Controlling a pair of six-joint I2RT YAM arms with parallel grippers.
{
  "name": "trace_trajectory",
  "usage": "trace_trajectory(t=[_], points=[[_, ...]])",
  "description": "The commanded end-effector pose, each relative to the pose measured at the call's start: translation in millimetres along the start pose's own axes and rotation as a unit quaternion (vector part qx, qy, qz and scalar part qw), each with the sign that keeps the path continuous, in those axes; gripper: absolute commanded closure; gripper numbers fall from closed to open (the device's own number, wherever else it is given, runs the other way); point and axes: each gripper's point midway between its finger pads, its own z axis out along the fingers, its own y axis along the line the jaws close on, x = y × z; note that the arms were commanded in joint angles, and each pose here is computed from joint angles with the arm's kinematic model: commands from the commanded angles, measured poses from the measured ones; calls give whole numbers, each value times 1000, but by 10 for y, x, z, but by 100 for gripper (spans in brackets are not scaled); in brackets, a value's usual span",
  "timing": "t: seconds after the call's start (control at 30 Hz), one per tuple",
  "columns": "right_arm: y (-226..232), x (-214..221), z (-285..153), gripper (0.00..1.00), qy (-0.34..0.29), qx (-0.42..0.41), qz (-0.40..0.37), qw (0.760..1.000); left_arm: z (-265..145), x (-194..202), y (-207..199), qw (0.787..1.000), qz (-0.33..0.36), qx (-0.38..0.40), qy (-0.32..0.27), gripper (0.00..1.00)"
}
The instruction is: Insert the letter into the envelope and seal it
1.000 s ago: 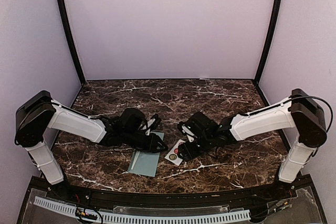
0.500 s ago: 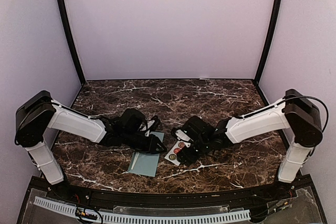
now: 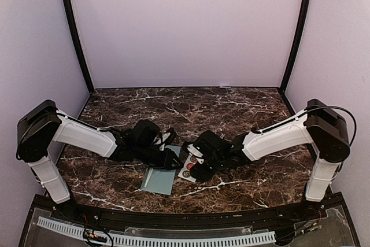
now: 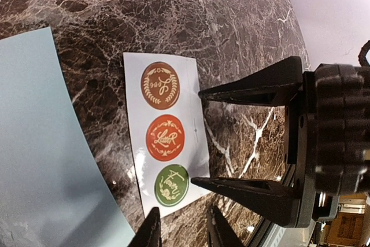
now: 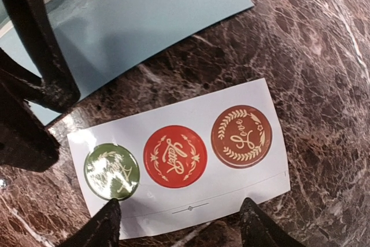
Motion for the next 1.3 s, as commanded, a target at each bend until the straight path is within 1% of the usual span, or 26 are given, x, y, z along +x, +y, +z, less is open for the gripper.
trace_trajectory(t=[0.0,0.27,0.4,0.67,0.77,0.87,0.97,1.07,1.17,1.27], points=[[-48,483,191,40,76,20,-6,997,-41,35,3,1000,0,-7,4,73],[-56,583,225,52,86,22,2,996,13,82,108,1000,-9,-21,11,73],[-59,623,246,57,88,22,11,996,61,103,125,1000,-14,-15,14,73],[-43,627,250,74,81,19,42,996,193,207,202,999,-28,-6,32,73],[-25,615,252,82,77,14,53,996,196,199,214,999,-28,-7,28,73],[-6,622,268,86,75,9,60,995,210,210,255,999,-28,-13,26,73],[35,601,268,87,70,-4,74,995,258,266,322,999,-35,-16,34,73],[3,493,203,85,60,-15,126,990,272,317,380,998,-46,-21,38,75],[-90,344,51,80,39,-32,196,979,239,331,389,998,-46,-26,38,76],[-99,152,-159,69,9,-67,244,967,201,305,377,998,-40,-30,31,75]])
